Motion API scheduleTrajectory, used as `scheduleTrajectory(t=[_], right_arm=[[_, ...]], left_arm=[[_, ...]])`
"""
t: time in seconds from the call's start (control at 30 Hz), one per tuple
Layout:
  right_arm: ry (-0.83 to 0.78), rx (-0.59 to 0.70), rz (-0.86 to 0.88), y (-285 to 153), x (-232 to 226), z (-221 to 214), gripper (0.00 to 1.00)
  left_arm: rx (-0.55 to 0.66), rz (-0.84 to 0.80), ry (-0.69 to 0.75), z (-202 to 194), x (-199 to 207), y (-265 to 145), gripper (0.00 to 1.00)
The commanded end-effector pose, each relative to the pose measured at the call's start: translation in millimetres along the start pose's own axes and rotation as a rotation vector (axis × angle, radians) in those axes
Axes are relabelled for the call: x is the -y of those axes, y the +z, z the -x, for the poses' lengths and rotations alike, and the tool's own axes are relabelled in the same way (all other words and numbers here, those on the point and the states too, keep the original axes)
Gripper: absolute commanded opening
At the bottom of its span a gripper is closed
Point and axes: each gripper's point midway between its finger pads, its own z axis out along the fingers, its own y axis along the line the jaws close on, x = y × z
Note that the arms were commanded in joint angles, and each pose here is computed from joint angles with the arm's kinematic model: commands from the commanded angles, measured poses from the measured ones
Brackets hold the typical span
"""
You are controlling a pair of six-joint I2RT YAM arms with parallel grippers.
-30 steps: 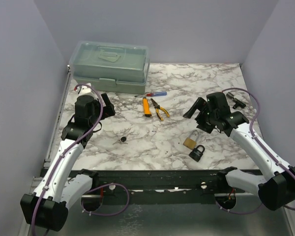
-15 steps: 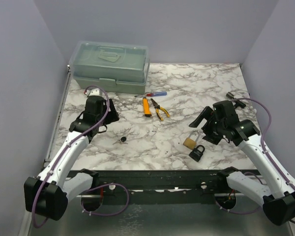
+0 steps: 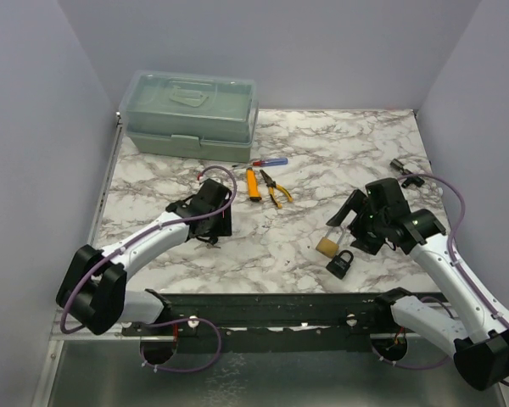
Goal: Unlock with the key
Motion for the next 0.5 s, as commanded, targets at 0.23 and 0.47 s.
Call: scheduleTrajectory(t=[0.23, 0.47], right_arm=[[-0.039, 0.023, -0.008, -1.8, 13.0, -3.5, 1.00], [-0.040, 0.019, 0.015, -2.5, 12.0, -6.2, 1.00]], left_arm=[[-0.131, 0.113, 0.040, -18.7, -10.9, 22.9, 0.67], [-0.162, 0.133, 0.068, -19.4, -11.3, 32.6, 0.64]])
